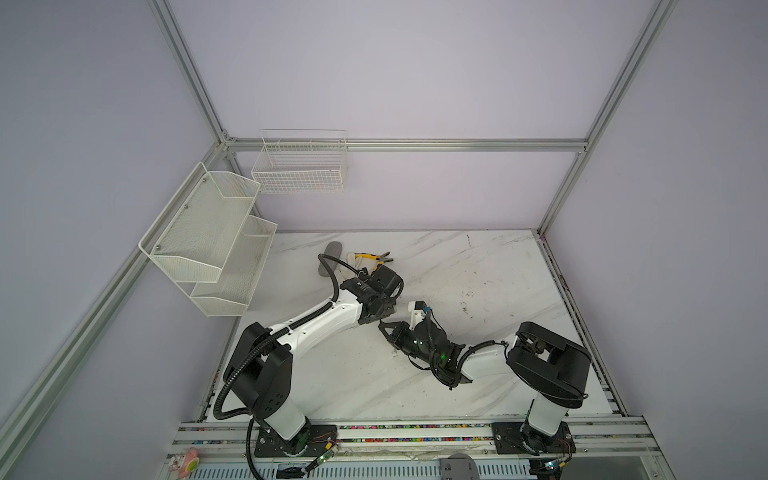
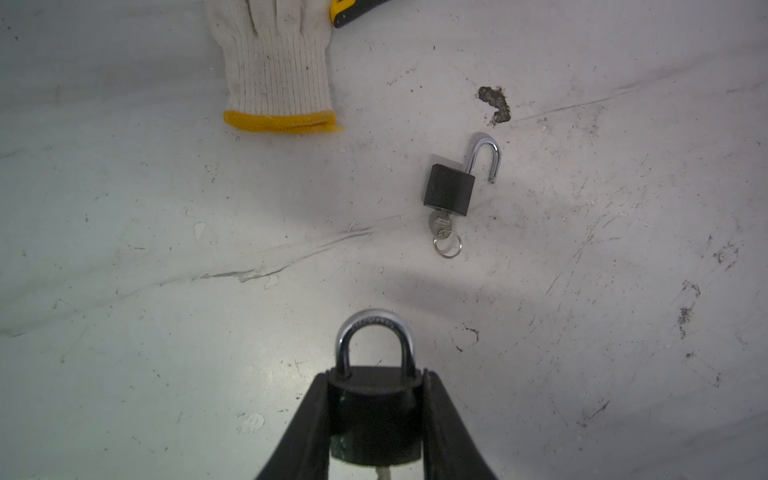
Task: Unlock with the key
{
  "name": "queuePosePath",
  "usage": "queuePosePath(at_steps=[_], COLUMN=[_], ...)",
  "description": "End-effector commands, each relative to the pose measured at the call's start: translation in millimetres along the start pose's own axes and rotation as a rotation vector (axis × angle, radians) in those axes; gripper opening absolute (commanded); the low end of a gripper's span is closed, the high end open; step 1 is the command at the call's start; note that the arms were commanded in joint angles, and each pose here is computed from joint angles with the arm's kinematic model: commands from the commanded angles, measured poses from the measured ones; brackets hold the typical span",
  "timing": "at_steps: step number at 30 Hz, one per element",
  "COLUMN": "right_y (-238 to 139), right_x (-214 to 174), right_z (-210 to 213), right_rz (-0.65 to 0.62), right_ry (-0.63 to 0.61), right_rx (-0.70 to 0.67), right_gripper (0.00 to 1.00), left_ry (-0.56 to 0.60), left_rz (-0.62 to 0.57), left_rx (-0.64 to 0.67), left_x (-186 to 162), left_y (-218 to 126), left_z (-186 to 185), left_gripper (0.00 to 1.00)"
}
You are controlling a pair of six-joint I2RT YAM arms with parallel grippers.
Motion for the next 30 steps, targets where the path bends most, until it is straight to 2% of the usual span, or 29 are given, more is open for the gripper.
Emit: queuePosePath(at_steps=[1, 9, 16, 23, 30], right_y=[-3.2, -13.0, -13.3, -1.5, 4.4], right_x=[6.0, 4.1, -7.2, -3.5, -0.4], right_z=[-17.0, -1.0, -11.3, 10.4, 20.6], right_rz=[-0.018, 0.004, 0.063, 0.041, 0.01], right_ry=[0.004, -0.021, 0.003, -0.016, -0.051], right_rx=[-0.105, -0.088, -0.11, -0.009, 0.02], right_gripper=[0.0, 0.0, 0.0, 0.0, 0.0], left_ry=[-0.011, -0.049, -0.089, -0.109, -0.121], left_rz=[-0.034, -0.067, -0.087, -0.068, -0.06], left_rx=[0.021, 0.067, 0.04, -0.011, -0.035], left_x=[-0.2, 2.8, 8.4, 6.0, 6.4], left_y=[-7.8, -5.1, -12.2, -15.9, -15.9], left_z=[13.9, 24.8, 24.5, 20.8, 16.9], left_gripper=[0.0, 0.0, 0.0, 0.0, 0.0])
Point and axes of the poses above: each gripper's point midway between its finger pads, its own y axis out along the fingers, its own z axis along the line the jaws close on, x = y × z, the point moved 6 cm from there along -y, back along the fingers, and after that the axes turned 2 degrees about y, right-handed, at the moved point
